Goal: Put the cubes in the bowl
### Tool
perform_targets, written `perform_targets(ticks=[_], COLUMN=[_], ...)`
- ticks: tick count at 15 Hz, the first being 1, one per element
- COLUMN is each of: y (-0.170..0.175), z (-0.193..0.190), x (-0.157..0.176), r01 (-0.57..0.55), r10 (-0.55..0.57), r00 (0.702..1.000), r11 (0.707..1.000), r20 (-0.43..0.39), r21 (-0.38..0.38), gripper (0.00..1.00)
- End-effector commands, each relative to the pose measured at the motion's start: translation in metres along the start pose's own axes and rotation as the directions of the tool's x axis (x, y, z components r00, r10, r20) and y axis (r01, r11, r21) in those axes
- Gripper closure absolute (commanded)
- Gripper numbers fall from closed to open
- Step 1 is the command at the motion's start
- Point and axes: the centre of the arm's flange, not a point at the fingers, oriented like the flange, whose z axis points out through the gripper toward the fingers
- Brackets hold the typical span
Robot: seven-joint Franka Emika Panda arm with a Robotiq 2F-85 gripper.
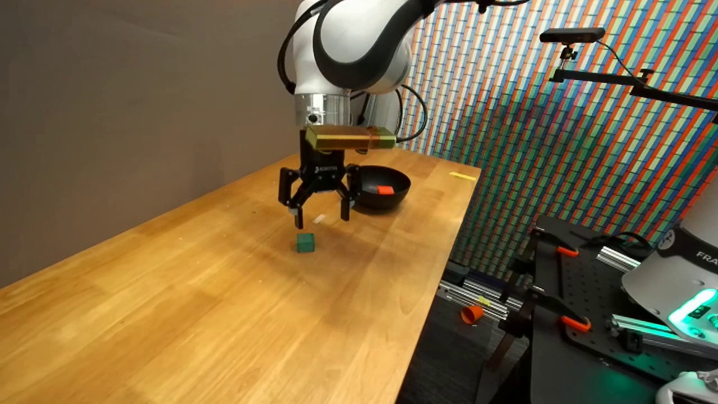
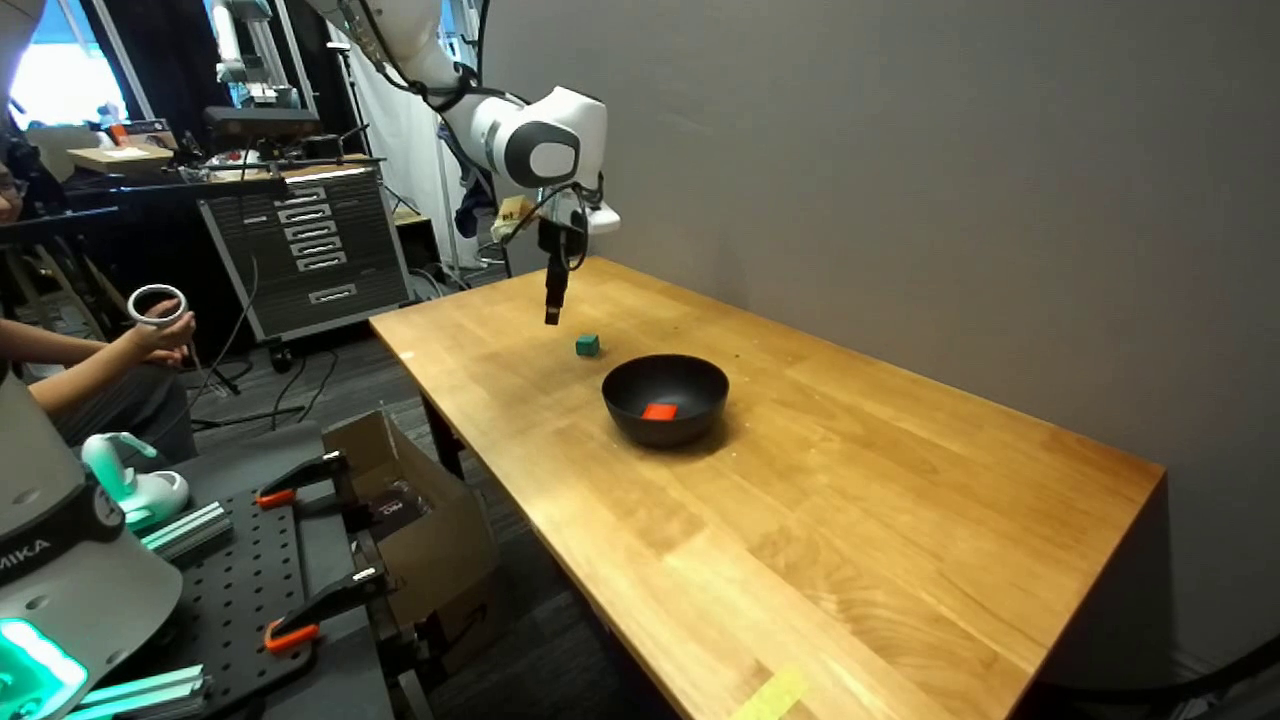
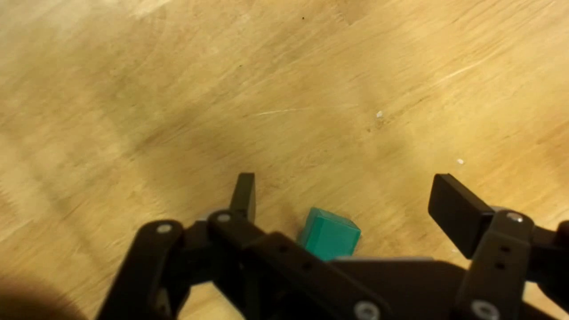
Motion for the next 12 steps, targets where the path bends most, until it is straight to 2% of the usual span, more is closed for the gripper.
perform_targets(ticks=[1,4,8,9,10,12], y=[-0.021,-0.022,-0.023,-0.023,-0.022,-0.022], z=[0.034,0.055,0.066,0.066,0.066,0.057], x=[0.021,0.037,0.057,0.060,0.063,0.059], r01=[-0.088,-0.141,-0.202,-0.210,-0.216,-0.233], r10=[0.084,0.126,0.171,0.173,0.176,0.205], r00=[0.994,0.979,0.955,0.950,0.948,0.954], r11=[0.995,0.986,0.973,0.970,0.968,0.966], r20=[-0.068,-0.160,-0.243,-0.261,-0.266,-0.218], r21=[-0.044,-0.086,-0.108,-0.120,-0.128,-0.114], gripper=[0.00,0.00,0.00,0.25,0.26,0.42])
